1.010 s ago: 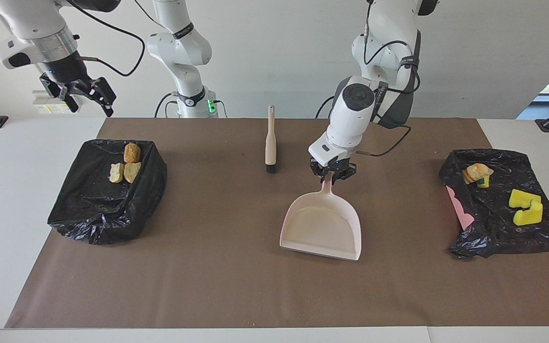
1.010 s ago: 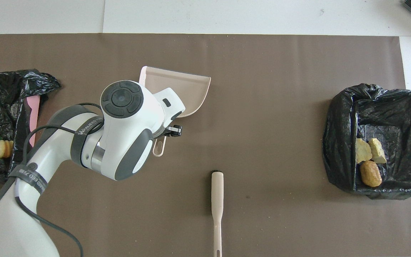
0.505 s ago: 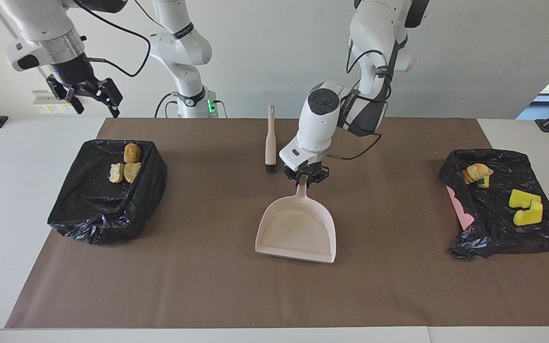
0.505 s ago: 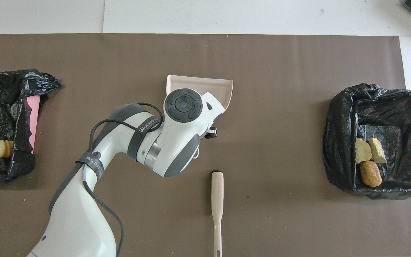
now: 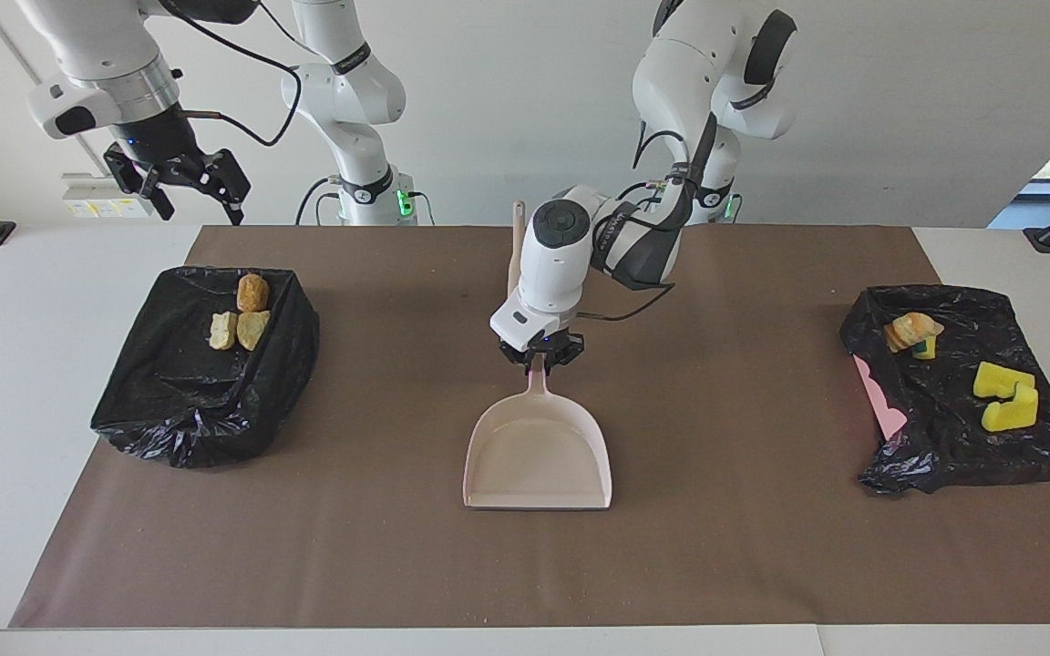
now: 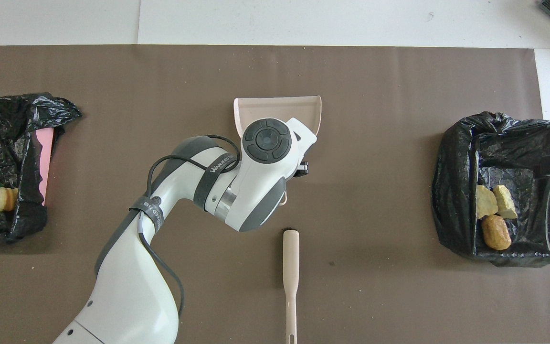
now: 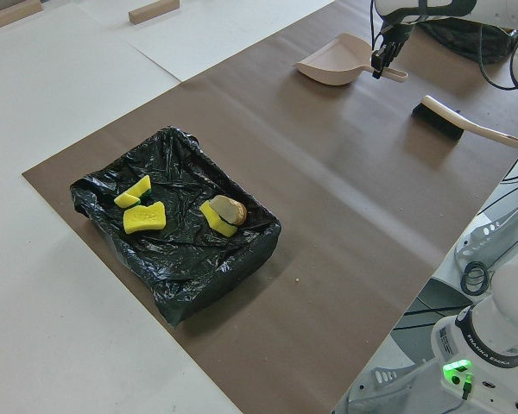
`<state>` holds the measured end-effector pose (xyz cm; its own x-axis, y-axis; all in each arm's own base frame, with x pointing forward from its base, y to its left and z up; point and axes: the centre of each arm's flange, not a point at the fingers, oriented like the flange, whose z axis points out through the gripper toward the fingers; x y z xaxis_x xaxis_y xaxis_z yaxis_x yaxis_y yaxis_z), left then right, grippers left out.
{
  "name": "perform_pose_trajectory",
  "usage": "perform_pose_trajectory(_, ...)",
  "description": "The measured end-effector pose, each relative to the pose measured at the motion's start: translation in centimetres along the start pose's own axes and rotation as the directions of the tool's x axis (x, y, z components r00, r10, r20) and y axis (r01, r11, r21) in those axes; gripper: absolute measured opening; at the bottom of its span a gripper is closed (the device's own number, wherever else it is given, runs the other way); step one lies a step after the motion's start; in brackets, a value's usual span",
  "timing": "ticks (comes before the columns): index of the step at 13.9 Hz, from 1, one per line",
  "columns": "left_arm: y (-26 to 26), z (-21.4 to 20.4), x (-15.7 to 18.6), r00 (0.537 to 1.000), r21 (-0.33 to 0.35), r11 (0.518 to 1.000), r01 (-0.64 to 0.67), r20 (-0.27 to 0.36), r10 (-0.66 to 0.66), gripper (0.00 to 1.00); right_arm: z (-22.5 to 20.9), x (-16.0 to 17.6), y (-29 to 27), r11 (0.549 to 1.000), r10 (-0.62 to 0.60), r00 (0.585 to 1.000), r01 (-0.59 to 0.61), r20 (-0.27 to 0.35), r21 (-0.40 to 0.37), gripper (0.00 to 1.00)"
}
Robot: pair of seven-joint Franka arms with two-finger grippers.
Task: Sweep and dump trash in bin
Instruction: 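Bring the empty dustpan back to the table center with the left gripper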
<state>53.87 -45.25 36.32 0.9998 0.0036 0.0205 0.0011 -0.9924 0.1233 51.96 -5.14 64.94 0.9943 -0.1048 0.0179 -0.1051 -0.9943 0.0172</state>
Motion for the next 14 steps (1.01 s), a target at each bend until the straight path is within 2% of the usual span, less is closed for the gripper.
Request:
perform_pose_trajectory(3, 0.0, -0.1, 0.6, 0.998, -0.040, 0.998, 0.058, -0.027, -0.059, 0.31, 0.0, 0.0, 0.0, 1.000, 0.001, 1.000, -0.001, 0.000, 0.000, 1.00)
perform_pose_trajectory(7, -0.3, 1.1, 0.5, 0.998, -0.028, 0.998, 0.060, -0.015, -0.061, 0.31, 0.0, 0.0, 0.0, 1.000, 0.001, 1.000, -0.001, 0.000, 0.000, 1.00)
perform_pose_trajectory(8, -0.3, 1.1, 0.5, 0.998, -0.029, 0.998, 0.059, -0.016, -0.060, 0.36, 0.0, 0.0, 0.0, 1.000, 0.001, 1.000, -0.001, 0.000, -0.001, 1.00)
perform_pose_trajectory(9, -0.3, 1.1, 0.4, 0.998, -0.029, 0.998, 0.057, -0.016, -0.058, 0.36, 0.0, 0.0, 0.1, 1.000, 0.003, 1.000, -0.003, 0.000, -0.002, 1.00)
perform_pose_trajectory(10, -0.2, 1.1, 0.4, 0.998, -0.029, 0.998, 0.055, -0.015, -0.056, 0.41, 0.0, 0.0, 0.4, 1.000, 0.008, 1.000, -0.008, 0.000, -0.003, 1.00)
perform_pose_trajectory(11, -0.1, 1.1, 0.3, 0.998, -0.030, 0.998, 0.054, -0.014, -0.054, 0.41, 0.0, 0.0, 1.0, 1.000, 0.019, 1.000, -0.019, 0.001, -0.002, 1.00)
perform_pose_trajectory(12, -0.1, 1.1, 0.3, 0.999, -0.030, 0.998, 0.052, -0.014, -0.052, 0.46, 0.1, 0.0, 1.6, 1.000, 0.030, 1.000, -0.030, 0.001, -0.001, 1.00)
perform_pose_trajectory(14, -0.2, 0.8, 0.4, 0.999, -0.032, 0.999, 0.043, -0.019, -0.043, 0.70, 0.1, 0.0, 1.5, 1.000, 0.023, 1.000, -0.022, 0.002, -0.010, 1.00)
